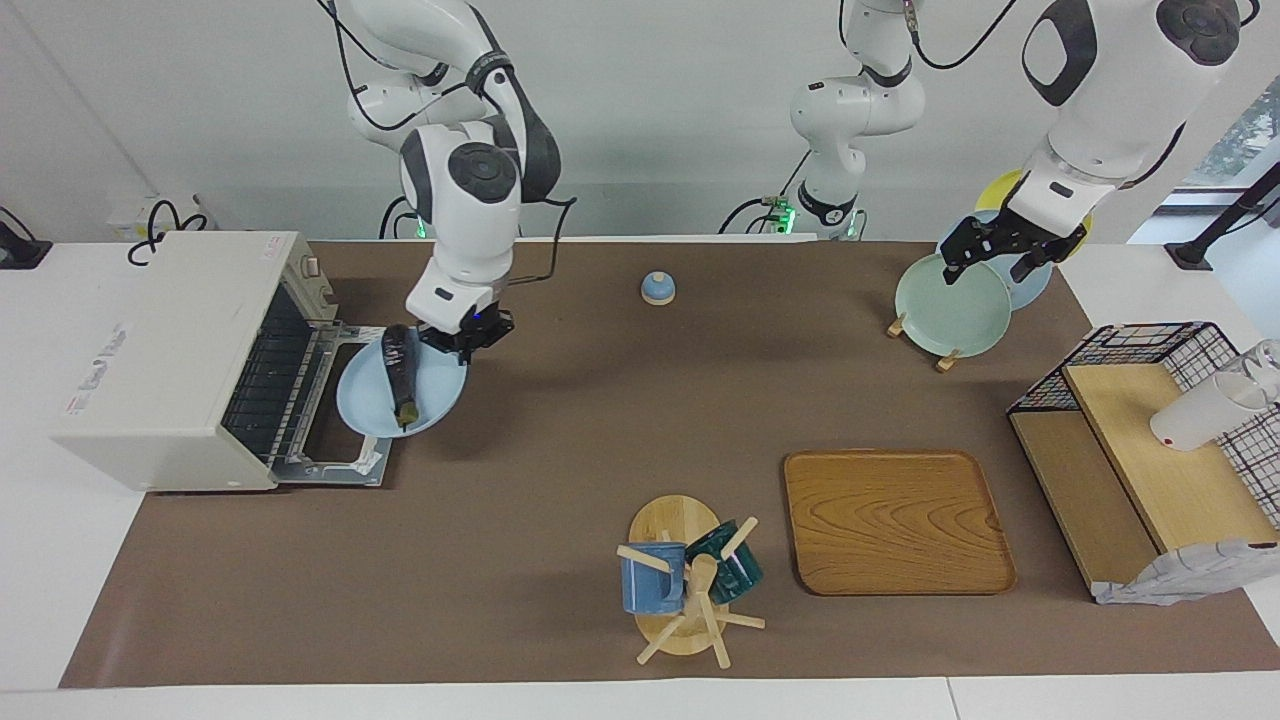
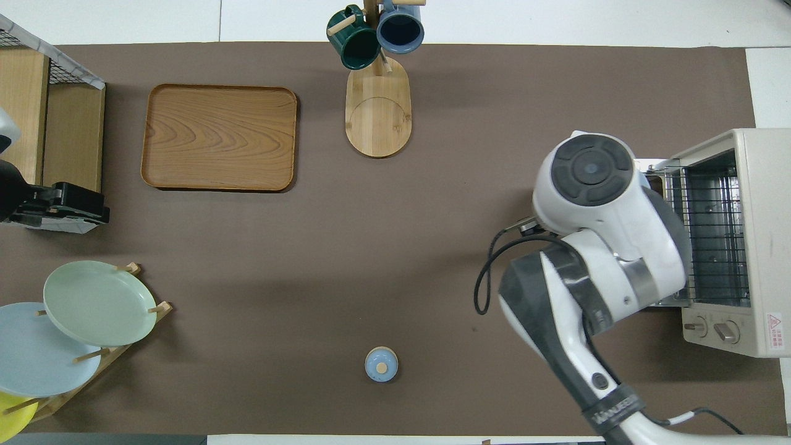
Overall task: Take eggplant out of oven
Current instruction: 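Grasp the light blue plate inside the oven with the right gripper, then carry the plate out and set it on the table center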
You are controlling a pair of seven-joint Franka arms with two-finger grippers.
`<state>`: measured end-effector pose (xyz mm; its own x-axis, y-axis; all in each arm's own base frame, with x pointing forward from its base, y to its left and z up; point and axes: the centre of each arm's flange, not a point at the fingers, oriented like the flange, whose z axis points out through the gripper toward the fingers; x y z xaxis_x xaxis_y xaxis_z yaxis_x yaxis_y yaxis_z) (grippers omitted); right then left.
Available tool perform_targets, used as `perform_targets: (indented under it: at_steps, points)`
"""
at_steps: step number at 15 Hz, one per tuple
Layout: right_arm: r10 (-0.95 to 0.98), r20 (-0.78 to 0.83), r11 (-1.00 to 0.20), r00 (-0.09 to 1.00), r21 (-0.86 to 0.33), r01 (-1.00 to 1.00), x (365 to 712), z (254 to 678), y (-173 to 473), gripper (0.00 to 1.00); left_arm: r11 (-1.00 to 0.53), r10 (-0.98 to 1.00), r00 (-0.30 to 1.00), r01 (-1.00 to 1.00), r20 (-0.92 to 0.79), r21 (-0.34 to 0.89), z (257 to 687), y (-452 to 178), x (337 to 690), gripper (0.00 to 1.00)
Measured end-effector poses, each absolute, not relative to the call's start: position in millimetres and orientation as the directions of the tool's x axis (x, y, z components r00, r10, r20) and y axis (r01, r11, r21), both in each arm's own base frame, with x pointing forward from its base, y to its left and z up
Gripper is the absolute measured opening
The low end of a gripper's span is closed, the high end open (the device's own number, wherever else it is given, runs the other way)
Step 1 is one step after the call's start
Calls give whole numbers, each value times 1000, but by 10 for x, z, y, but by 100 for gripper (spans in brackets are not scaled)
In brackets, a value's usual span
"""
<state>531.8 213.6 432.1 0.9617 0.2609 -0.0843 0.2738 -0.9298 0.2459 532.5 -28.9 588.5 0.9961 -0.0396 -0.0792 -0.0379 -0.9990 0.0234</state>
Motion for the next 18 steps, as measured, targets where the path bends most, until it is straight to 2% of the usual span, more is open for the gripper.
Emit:
perform_targets:
  at_steps: [3, 6, 10, 13, 14, 18]
  points:
    - [125, -65, -950, 990, 279, 138, 5253, 4254, 3414, 3, -999, -26, 997, -24, -67, 24, 5895, -217, 5342, 100]
    - [14, -33, -970, 999, 242, 21, 5260, 3849, 4525, 3, -1000, -13, 999, -12, -40, 24, 5916, -150, 5375, 100]
    - [-33, 12, -979, 999, 202, -35, 5186, 3266, 5132, 3, -1000, 7, 1000, 7, -18, 24, 5925, -48, 5410, 100]
    - [-36, 40, -985, 999, 170, -42, 5219, 3233, 5221, 3, -1000, 14, 1000, 15, -14, 24, 5924, -7, 5415, 100]
    - [-40, 49, -987, 998, 155, -47, 5255, 3285, 5220, 8, -1000, 15, 1000, 15, -14, 24, 5923, -6, 5416, 100]
    - [-53, 97, -994, 994, 94, -62, 5404, 3531, 5195, 47, -1000, 13, 1000, 14, -9, 24, 5920, -12, 5421, 100]
